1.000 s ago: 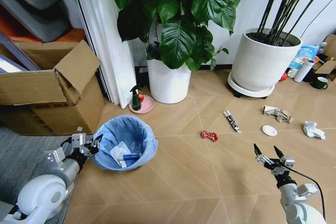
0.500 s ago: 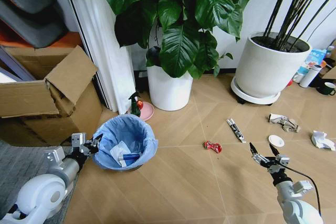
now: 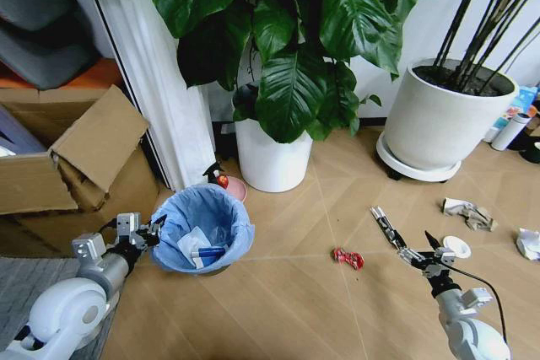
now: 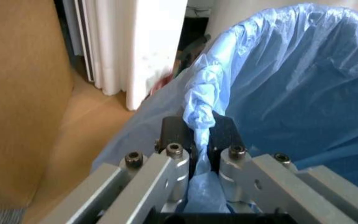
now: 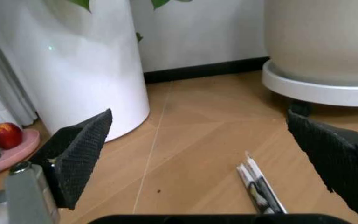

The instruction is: Pick up the trash bin and place the garbage on the floor into it.

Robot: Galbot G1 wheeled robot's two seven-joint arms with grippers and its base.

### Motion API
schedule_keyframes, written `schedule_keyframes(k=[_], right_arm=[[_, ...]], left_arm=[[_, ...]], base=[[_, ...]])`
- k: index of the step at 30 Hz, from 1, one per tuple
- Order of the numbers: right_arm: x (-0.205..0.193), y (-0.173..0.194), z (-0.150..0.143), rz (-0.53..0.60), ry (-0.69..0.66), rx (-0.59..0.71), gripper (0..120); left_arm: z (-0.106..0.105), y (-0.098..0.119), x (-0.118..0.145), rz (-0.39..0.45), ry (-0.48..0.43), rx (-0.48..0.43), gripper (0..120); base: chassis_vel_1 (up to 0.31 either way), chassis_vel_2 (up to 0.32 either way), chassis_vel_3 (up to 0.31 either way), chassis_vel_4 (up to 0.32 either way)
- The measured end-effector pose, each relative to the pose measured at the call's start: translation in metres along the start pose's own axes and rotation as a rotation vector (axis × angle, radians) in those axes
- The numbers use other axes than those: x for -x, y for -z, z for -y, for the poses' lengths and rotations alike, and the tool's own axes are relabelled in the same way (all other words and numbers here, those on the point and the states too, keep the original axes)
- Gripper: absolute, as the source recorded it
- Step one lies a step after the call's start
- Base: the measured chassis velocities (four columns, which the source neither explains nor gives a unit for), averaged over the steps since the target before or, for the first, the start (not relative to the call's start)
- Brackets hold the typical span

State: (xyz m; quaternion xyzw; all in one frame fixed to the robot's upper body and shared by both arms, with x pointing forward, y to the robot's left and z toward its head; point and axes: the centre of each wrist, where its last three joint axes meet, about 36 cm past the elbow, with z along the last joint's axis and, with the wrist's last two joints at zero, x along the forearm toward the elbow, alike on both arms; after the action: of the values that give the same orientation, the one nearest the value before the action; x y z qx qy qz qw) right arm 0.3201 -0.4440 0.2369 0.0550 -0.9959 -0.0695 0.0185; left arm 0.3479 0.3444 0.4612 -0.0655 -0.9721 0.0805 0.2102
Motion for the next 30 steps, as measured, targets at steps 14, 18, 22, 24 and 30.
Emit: schedule_keyframes(k=[14, 18, 22, 24, 30], right_arm=[[-0.009, -0.014, 0.016, -0.188, 0.289, -0.183, 100], [-0.017, -0.014, 0.025, -0.301, 0.382, -0.234, 100], [-0.023, -0.014, 0.037, -0.380, 0.448, -0.277, 100], [-0.025, -0.015, 0.042, -0.416, 0.479, -0.301, 100], [-0.019, -0.016, 0.063, -0.467, 0.510, -0.379, 100]], left_arm=[[-0.002, -0.001, 0.002, -0.007, 0.004, 0.000, 1], [-0.004, -0.001, 0.003, -0.008, 0.006, 0.001, 1], [-0.005, -0.001, 0.003, -0.008, 0.007, 0.000, 1], [-0.006, -0.001, 0.004, -0.009, 0.008, 0.000, 1], [-0.007, -0.001, 0.004, -0.006, 0.010, -0.004, 1]], base=[[-0.096, 0.093, 0.097, -0.091], [0.010, -0.013, -0.010, 0.011], [0.000, 0.000, 0.000, 0.000], [0.000, 0.000, 0.000, 0.000], [0.000, 0.000, 0.000, 0.000]])
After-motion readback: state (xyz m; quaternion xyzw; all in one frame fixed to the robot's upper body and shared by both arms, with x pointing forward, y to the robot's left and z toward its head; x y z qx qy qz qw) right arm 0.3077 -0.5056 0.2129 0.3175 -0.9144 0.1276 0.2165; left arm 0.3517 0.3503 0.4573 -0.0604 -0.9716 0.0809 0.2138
